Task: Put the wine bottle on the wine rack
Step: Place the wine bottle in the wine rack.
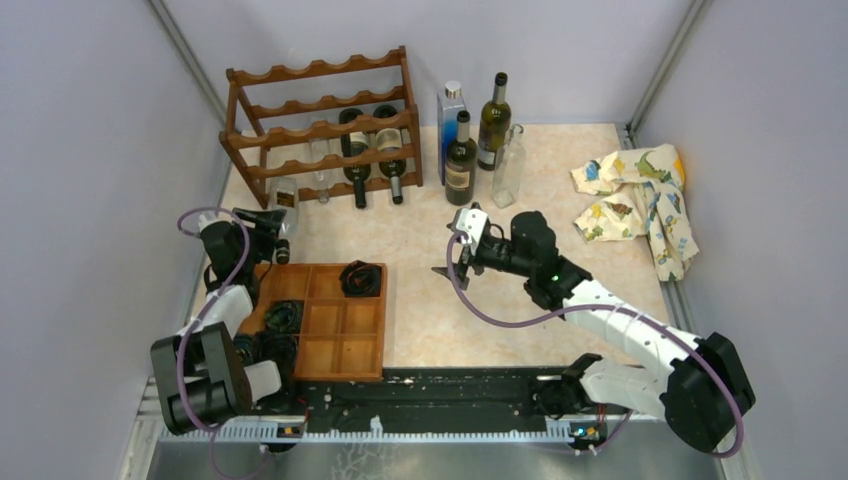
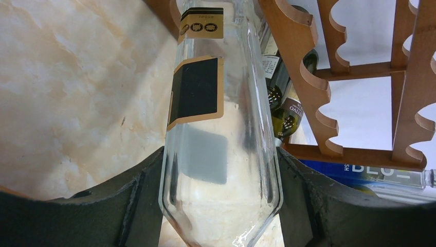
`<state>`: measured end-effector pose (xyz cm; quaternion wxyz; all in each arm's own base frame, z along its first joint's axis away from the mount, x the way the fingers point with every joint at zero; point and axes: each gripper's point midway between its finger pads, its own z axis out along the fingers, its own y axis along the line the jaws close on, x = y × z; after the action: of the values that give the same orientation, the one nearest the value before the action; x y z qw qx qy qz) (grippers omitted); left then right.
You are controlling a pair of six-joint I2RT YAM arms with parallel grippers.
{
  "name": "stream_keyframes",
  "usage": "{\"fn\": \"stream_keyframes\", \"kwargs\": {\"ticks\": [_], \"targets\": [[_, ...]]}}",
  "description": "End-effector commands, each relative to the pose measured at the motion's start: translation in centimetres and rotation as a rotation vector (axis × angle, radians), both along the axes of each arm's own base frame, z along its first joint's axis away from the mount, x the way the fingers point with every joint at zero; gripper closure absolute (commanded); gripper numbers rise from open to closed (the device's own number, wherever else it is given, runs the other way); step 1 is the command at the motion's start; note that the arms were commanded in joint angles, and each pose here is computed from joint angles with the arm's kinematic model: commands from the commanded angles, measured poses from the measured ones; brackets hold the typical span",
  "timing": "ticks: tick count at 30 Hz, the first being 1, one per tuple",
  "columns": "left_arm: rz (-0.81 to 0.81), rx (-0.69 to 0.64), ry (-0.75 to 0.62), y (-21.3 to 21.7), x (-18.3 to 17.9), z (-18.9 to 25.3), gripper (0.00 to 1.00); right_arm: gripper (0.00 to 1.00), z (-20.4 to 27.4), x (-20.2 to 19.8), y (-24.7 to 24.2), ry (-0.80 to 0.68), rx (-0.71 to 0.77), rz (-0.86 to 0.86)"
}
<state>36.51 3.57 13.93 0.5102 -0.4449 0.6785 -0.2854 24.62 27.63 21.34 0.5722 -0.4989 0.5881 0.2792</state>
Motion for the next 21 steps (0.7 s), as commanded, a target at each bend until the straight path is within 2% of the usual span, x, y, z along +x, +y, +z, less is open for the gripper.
{"fn": "stream_keyframes", "kwargs": {"ticks": [1, 12, 17, 21], "targets": [[-0.032, 0.058, -0.294, 0.4, 2.8, 8.5, 1.00, 0.07, 1.5, 0.6, 0.1, -0.041, 0.044, 0.001], [-0.049, 0.113, -0.264, 1.1, 4.4, 6.7, 1.00, 0.07, 1.4, 0.8, -0.2, -0.041, 0.032, -0.004], [-0.058, 0.130, -0.220, 1.6, 5.5, 5.2, 1.00, 0.07, 1.2, 1.0, -0.2, -0.040, 0.027, -0.007], [-0.074, 0.192, -0.159, 2.1, 6.2, 3.8, 1.00, 0.07, 1.2, 1.1, -0.2, -0.037, 0.023, -0.007]]}}
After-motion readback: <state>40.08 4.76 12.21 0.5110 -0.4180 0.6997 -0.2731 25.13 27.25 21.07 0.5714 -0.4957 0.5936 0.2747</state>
